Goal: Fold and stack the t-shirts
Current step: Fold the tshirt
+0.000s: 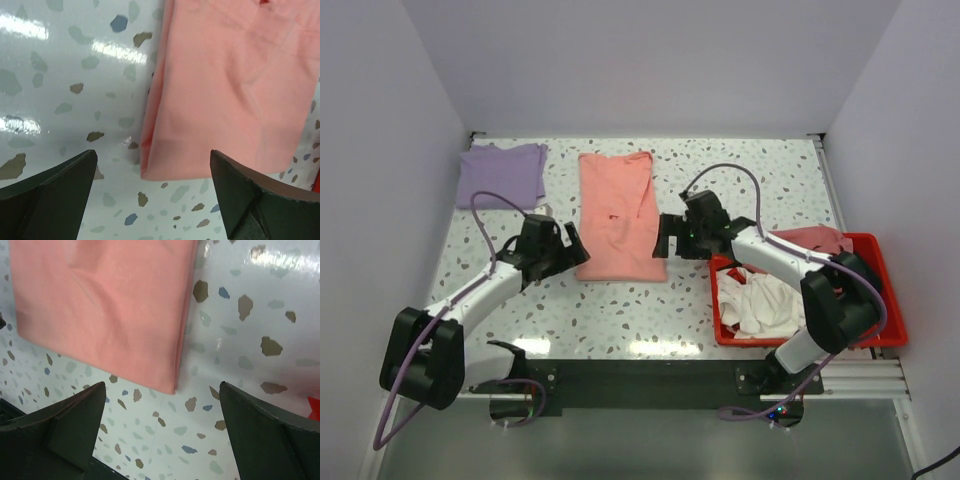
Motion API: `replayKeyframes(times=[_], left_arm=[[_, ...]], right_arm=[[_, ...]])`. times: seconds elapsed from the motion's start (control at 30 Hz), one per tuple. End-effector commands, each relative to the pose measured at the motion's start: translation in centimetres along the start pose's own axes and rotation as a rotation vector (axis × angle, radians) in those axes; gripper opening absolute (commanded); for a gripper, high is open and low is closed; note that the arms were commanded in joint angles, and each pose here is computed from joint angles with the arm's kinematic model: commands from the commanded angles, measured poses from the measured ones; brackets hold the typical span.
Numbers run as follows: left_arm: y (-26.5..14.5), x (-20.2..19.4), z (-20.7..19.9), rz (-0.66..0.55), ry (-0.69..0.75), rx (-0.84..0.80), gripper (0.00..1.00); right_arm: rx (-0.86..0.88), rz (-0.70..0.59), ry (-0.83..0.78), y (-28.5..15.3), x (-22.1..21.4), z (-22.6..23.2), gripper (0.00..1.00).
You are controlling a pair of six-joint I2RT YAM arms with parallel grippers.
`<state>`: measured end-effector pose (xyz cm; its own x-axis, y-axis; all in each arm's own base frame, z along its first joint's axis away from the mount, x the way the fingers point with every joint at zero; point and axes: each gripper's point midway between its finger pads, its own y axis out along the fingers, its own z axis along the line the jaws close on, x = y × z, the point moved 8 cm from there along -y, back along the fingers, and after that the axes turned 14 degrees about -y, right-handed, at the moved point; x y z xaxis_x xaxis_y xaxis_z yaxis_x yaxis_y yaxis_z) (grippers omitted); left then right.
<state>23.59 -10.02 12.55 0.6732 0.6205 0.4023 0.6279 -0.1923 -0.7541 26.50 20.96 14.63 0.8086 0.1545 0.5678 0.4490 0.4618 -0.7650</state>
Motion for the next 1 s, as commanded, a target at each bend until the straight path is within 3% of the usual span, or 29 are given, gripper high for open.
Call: replayKeyframes(times=[0.0,0.17,0.4,0.67,0.77,0.87,0.9,0.97], left_arm=[[-0.2,-1.0,0.7,0.012,-0.032,-0.03,1.0],[0.6,-1.8,1.5,0.03,-0.049,-0.029,0.95],[1.2,-2.6,2.1,0.055,-0.069,-0.028,0.7],[1.9,-3.3,2.5,0.087,-0.08,-0.039,0.54],[2.3,-3.5,2.8,0.092,-0.078,-0.02,0.4],[2.5,-4.0,3.1,0.128,-0.077,-0.02,0.19],[2.5,-4.2,3.3,0.132,-0.079,-0.02,0.06],[2.4,-4.5,3.6,0.14,-0.079,-0.017,0.0]], right_arm=[[0.06,-0.027,0.027,-1.0,-0.7,0.7,0.99],[0.104,-0.047,0.032,-1.8,-1.5,1.3,0.99],[0.092,-0.049,0.04,-2.5,-2.2,1.3,0.99],[0.087,-0.05,0.043,-2.8,-2.9,1.6,0.99],[0.082,-0.046,0.045,-2.7,-3.1,1.5,0.99],[0.056,-0.038,0.044,-2.7,-3.4,1.2,0.99],[0.053,-0.034,0.04,-2.7,-3.5,1.2,0.99],[0.05,-0.032,0.03,-2.6,-3.5,1.3,0.99]])
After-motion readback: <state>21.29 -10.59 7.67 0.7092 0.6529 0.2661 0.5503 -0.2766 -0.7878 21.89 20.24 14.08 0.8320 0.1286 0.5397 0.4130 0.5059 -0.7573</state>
